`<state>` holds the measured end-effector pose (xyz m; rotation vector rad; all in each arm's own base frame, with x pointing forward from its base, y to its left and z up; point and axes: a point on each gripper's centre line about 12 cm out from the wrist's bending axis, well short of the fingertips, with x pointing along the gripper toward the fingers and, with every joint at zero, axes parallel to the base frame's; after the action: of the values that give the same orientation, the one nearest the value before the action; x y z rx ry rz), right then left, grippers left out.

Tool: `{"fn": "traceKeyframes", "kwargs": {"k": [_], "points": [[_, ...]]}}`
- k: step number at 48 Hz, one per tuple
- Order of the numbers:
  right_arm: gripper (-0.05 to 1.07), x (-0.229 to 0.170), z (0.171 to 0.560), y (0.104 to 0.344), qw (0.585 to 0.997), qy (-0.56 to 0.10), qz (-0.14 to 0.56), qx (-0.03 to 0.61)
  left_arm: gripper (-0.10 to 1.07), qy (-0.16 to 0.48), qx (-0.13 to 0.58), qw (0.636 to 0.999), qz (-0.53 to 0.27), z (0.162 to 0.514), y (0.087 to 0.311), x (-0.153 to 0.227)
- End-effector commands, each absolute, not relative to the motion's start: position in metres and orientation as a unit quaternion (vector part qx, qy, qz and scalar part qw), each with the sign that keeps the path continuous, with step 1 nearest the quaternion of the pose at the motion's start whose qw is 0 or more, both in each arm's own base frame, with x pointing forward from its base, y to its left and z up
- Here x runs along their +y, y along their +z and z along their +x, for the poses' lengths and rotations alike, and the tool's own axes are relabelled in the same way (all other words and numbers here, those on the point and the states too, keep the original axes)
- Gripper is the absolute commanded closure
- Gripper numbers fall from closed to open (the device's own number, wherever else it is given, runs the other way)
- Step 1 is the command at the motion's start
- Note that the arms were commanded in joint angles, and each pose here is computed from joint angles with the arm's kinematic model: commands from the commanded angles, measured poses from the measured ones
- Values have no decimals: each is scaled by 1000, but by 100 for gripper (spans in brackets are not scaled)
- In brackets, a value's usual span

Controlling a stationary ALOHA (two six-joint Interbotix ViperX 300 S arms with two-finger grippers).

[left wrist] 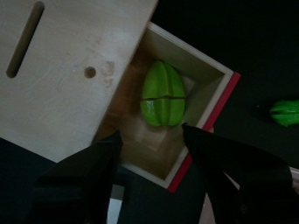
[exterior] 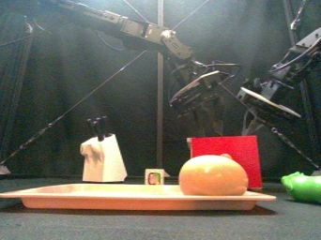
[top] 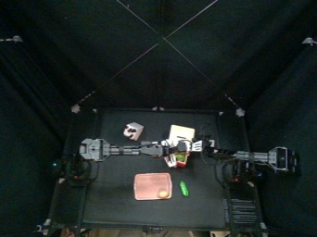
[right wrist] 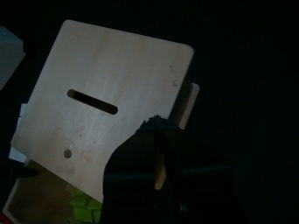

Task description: Put starfruit in drawer

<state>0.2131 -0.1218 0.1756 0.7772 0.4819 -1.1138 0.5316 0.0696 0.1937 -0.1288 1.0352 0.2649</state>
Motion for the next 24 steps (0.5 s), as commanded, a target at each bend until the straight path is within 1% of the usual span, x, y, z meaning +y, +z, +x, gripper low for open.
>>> {"fn": "traceKeyframes", "kwargs": {"k": [1,15,24], "points": [[82,-124,208,170,741,-522,358,226,7,125,459,877,-66,535,226,69],[82,-124,208,171,742,-520,358,224,7,125,455,878,-74,535,228,67],[82,-124,208,171,742,-520,359,224,7,121,443,884,-84,534,238,65]]}}
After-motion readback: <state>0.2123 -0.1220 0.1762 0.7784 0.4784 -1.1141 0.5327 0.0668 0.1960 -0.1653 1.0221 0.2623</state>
